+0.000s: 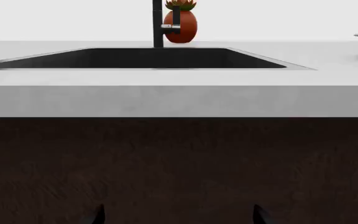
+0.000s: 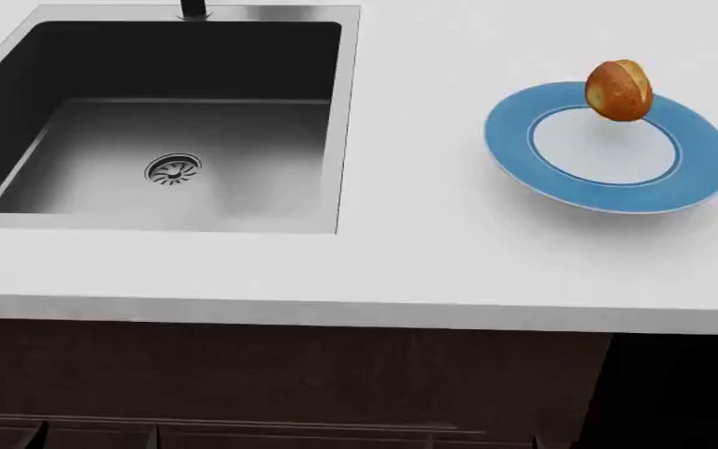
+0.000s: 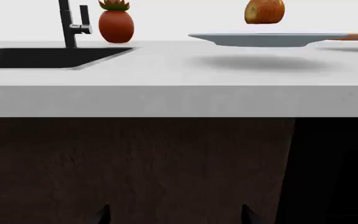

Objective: Place all breads on the cutting board.

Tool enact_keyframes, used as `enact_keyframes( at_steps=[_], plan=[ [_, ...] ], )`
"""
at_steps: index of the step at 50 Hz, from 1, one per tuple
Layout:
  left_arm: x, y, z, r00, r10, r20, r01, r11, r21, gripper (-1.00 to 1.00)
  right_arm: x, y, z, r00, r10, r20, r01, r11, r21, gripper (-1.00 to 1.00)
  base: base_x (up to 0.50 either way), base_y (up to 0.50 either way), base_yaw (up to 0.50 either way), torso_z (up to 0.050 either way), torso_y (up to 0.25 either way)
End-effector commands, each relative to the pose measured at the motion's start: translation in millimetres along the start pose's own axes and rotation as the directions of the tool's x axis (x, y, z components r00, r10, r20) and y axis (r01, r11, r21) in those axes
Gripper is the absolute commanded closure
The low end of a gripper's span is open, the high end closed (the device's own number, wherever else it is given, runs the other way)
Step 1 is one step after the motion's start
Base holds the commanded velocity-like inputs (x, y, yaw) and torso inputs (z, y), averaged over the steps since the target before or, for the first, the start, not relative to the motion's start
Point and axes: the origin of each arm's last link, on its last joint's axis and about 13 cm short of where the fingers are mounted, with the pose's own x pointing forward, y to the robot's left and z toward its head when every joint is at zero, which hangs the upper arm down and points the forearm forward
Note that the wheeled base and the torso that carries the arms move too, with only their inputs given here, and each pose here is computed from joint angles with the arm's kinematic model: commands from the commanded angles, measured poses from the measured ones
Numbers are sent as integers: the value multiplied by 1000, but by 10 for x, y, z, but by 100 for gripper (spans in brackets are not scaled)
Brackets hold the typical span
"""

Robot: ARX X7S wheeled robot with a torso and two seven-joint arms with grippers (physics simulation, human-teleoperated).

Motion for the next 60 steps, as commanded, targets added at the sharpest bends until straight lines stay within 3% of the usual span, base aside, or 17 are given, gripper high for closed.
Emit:
enact_keyframes(
  at_steps=[1,24,60],
  plan=[
    [0,1,0,1000,0,0,0,1000,0,-100,0,3,0,1000,0,0,0,1000,0,-100,0,0,0,0,0],
    [-8,-2,-2,1000,-1,-1,1,1000,0,-100,-2,4,-1,1000,0,1,0,1000,4,-100,0,0,0,0,0],
    [5,-10,-4,1000,-6,3,6,1000,4,-100,1,-8,-18,1000,-3,-19,3,1000,14,-100,-52,-497,0,0,0]
  ],
)
